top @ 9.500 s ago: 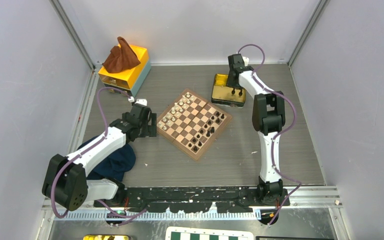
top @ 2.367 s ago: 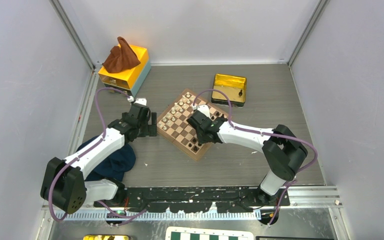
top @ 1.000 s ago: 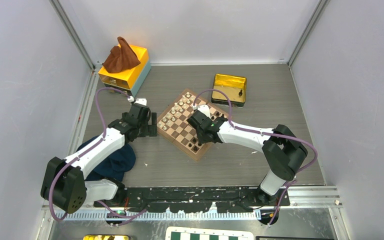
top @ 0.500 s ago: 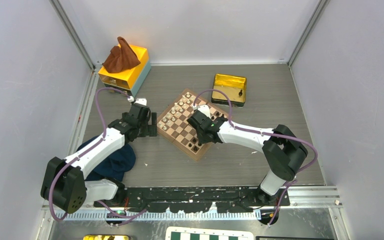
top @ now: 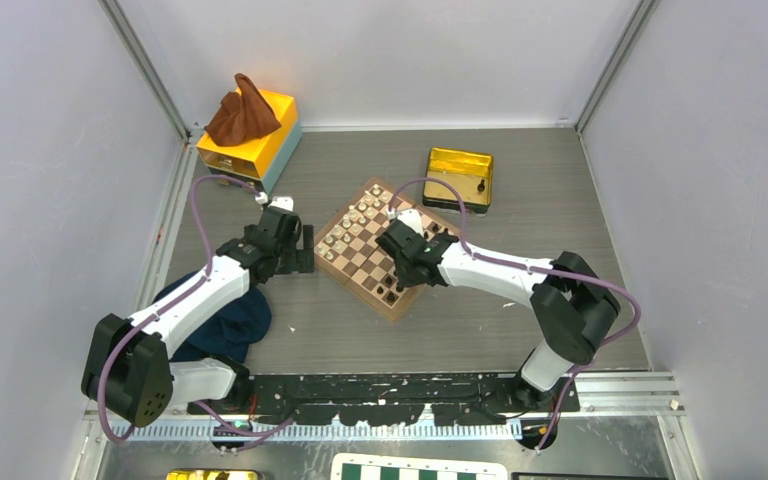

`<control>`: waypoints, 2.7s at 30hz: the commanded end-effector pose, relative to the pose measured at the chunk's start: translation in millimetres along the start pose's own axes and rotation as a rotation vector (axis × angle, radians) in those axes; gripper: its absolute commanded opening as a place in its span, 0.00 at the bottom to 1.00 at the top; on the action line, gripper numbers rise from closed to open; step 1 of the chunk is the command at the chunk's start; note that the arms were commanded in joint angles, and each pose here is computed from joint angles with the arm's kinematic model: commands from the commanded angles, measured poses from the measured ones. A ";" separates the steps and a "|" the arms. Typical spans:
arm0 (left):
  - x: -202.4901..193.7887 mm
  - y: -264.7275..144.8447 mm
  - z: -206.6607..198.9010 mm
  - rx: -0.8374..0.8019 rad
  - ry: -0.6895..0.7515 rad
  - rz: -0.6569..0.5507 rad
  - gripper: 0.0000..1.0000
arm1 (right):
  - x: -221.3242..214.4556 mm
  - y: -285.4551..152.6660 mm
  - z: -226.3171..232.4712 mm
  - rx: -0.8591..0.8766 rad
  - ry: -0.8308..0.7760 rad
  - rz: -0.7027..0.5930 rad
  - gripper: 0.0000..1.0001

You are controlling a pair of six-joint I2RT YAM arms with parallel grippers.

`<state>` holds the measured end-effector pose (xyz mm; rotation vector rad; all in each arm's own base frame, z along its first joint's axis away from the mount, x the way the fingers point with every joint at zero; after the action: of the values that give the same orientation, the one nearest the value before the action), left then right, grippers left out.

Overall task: Set up the chess pieces on the board
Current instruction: Place the chess piece on the chessboard, then pick up the chess piece from the storage box.

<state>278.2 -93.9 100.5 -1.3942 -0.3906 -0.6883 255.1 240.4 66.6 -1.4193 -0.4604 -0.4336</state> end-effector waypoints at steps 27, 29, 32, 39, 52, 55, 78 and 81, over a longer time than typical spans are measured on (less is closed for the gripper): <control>27.5 -9.6 1.5 0.002 -0.037 -0.090 1.00 | 107.6 -75.9 12.0 0.036 0.038 -0.256 0.51; 28.6 -10.8 2.4 0.005 -0.036 -0.095 1.00 | 120.8 -72.5 6.0 0.021 0.065 -0.265 0.52; 30.4 -13.1 4.1 0.011 -0.039 -0.105 1.00 | 147.7 -63.9 -11.6 -0.012 0.127 -0.286 0.53; 32.8 -16.5 5.6 0.013 -0.042 -0.120 1.00 | 213.0 -23.3 -57.4 -0.111 0.235 -0.327 0.54; 34.6 -18.8 11.0 0.037 -0.026 -0.129 1.00 | 274.1 62.3 -148.9 -0.278 0.412 -0.331 0.54; 34.7 -17.4 10.2 0.035 -0.022 -0.126 1.00 | 277.0 72.6 -164.9 -0.299 0.440 -0.325 0.54; 31.7 -10.5 10.8 0.048 -0.010 -0.102 1.00 | 271.1 117.8 -202.6 -0.347 0.486 -0.255 0.53; 30.6 -9.3 10.9 0.050 -0.006 -0.097 1.00 | 269.2 121.4 -203.8 -0.346 0.487 -0.248 0.53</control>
<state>281.1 -88.4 110.1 -1.3607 -0.4230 -0.7069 540.8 46.7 72.9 -1.5765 -0.1365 -1.0086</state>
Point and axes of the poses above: each gripper's point midway between its finger pads, its own y axis out along the fingers, its own z axis along the line the jaws close on, x = y × z, the point moved 1 cm from there along -y, back along the fingers, and after that the axes turned 13 degrees about y, right-handed, at the moved point
